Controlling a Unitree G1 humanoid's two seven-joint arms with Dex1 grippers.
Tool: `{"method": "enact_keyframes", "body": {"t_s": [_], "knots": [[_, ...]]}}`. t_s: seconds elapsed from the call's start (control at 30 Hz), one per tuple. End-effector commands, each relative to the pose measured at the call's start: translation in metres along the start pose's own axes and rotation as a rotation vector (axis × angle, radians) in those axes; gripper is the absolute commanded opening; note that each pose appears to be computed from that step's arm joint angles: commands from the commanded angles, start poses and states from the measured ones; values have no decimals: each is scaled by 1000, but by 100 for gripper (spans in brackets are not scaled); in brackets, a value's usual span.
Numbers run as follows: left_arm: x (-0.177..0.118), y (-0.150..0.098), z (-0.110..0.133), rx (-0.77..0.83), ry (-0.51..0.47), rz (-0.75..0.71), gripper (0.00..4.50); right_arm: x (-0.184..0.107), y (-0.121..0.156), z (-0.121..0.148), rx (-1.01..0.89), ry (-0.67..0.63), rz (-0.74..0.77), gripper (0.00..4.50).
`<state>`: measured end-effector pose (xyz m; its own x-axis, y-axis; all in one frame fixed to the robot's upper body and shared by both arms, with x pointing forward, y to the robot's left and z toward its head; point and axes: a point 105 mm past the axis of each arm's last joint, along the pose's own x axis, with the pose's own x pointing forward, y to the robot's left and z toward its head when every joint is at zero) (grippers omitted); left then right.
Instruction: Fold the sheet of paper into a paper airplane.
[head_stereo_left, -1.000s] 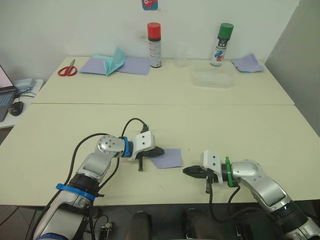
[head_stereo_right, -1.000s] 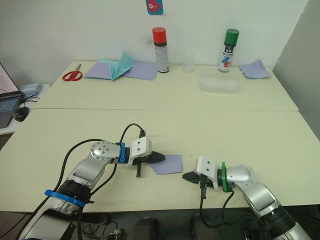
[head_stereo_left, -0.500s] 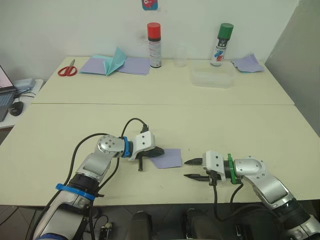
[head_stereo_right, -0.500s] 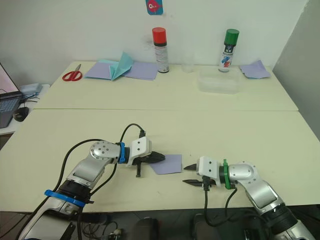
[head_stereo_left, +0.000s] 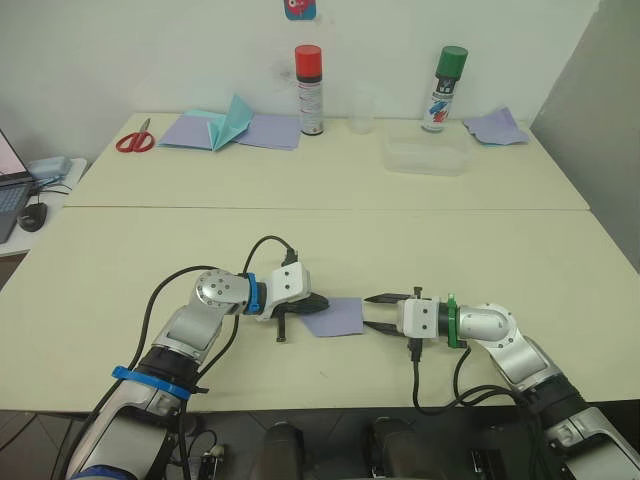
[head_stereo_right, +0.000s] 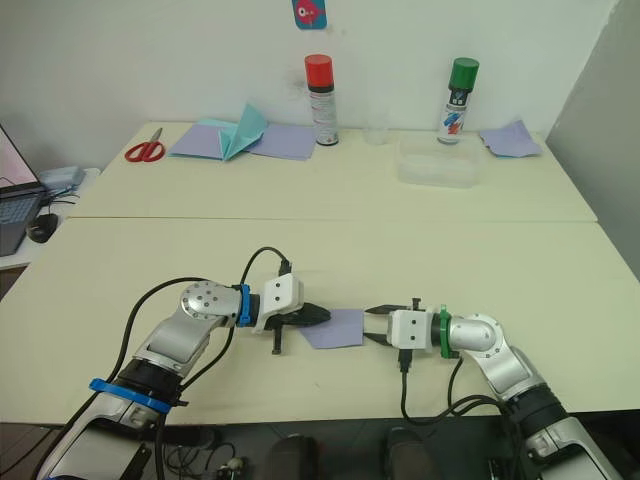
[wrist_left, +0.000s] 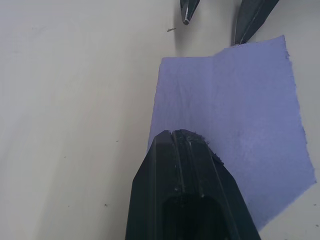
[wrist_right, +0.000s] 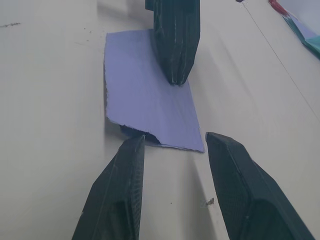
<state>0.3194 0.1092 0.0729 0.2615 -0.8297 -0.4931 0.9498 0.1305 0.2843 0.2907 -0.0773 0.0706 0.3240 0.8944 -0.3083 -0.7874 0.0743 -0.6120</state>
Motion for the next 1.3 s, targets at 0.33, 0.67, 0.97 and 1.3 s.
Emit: {"method": "enact_keyframes", "body": {"t_s": [0.33,0.67,0.97,1.3], "knots": [[0,-5,-19,-39,78,-11,0,5,-11,25,-6,-122,-45,200],[-1,-6,-20,-41,80,-11,0,14,-6,21,-18,-110,-6,200],[0,-4,-22,-62,76,2,0,41,-3,30,-92,-157,22,200],[-3,-6,-24,-75,80,-5,0,51,-1,35,-59,-192,59,164]]}}
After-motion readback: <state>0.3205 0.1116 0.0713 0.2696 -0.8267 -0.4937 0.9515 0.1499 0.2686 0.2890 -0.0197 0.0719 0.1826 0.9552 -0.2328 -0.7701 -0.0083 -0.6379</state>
